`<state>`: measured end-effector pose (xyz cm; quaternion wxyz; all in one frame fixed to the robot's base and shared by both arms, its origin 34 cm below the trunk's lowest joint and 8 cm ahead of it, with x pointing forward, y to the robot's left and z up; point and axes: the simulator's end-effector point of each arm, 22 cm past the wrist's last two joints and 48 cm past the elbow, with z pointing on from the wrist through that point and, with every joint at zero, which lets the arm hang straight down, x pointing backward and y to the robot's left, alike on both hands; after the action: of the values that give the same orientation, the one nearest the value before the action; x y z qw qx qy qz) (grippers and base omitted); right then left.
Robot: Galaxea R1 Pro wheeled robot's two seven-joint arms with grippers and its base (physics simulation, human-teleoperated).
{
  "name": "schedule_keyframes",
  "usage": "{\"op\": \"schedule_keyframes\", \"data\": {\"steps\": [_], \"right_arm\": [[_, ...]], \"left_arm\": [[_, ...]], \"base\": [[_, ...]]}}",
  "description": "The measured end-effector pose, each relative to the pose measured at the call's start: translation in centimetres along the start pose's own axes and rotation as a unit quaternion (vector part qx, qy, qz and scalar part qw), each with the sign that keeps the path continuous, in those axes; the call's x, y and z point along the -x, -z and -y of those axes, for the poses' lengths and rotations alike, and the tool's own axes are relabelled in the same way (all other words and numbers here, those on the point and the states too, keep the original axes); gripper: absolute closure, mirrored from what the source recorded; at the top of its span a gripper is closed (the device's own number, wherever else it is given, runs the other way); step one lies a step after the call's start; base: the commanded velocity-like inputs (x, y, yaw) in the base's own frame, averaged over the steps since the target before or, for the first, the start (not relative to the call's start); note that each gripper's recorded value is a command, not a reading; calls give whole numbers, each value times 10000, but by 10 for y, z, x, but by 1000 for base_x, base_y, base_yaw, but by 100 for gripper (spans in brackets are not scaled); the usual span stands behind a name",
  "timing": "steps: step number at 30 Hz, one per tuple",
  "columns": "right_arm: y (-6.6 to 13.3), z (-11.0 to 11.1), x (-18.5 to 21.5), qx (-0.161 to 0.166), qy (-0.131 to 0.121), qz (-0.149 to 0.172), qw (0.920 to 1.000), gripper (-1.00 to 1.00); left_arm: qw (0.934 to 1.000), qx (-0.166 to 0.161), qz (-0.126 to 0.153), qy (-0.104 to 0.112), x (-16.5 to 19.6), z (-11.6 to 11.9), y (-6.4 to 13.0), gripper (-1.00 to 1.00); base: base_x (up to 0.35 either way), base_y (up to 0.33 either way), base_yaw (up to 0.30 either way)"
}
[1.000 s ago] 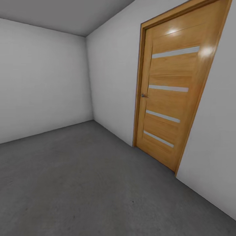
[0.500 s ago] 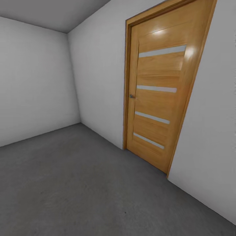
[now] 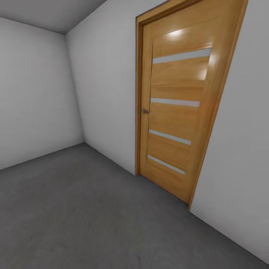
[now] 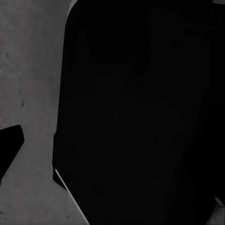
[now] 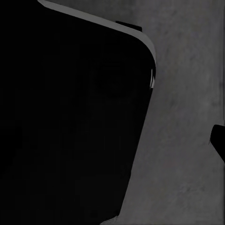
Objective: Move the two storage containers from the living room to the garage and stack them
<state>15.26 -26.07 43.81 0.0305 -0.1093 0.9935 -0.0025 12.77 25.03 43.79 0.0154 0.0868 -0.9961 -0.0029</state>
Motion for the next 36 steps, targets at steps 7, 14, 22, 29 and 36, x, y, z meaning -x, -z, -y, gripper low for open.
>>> {"op": "schedule_keyframes", "data": {"steps": [7, 14, 22, 29, 36], "right_arm": [[0, 0, 0, 3, 1, -2, 10000, -100], [0, 0, 0, -1, 1, 2, 10000, -100], [0, 0, 1, -2, 2, 19, 10000, -100], [0, 0, 1, -2, 1, 22, 10000, -100], [0, -2, 1, 14, -5, 20, 10000, -100]], "left_arm": [[10000, -1, -2, 0, 0, 0, 0, -100], [10000, 1, -5, 0, 0, 0, 0, -100], [10000, 1, -5, 0, 0, 0, 0, -100], [10000, -1, -3, 0, 0, 0, 0, -100], [10000, -1, -1, 0, 0, 0, 0, -100]], "base": [[323, 0, 0], [323, 0, 0], [324, 0, 0], [324, 30, 0], [324, 123, -95]]}}
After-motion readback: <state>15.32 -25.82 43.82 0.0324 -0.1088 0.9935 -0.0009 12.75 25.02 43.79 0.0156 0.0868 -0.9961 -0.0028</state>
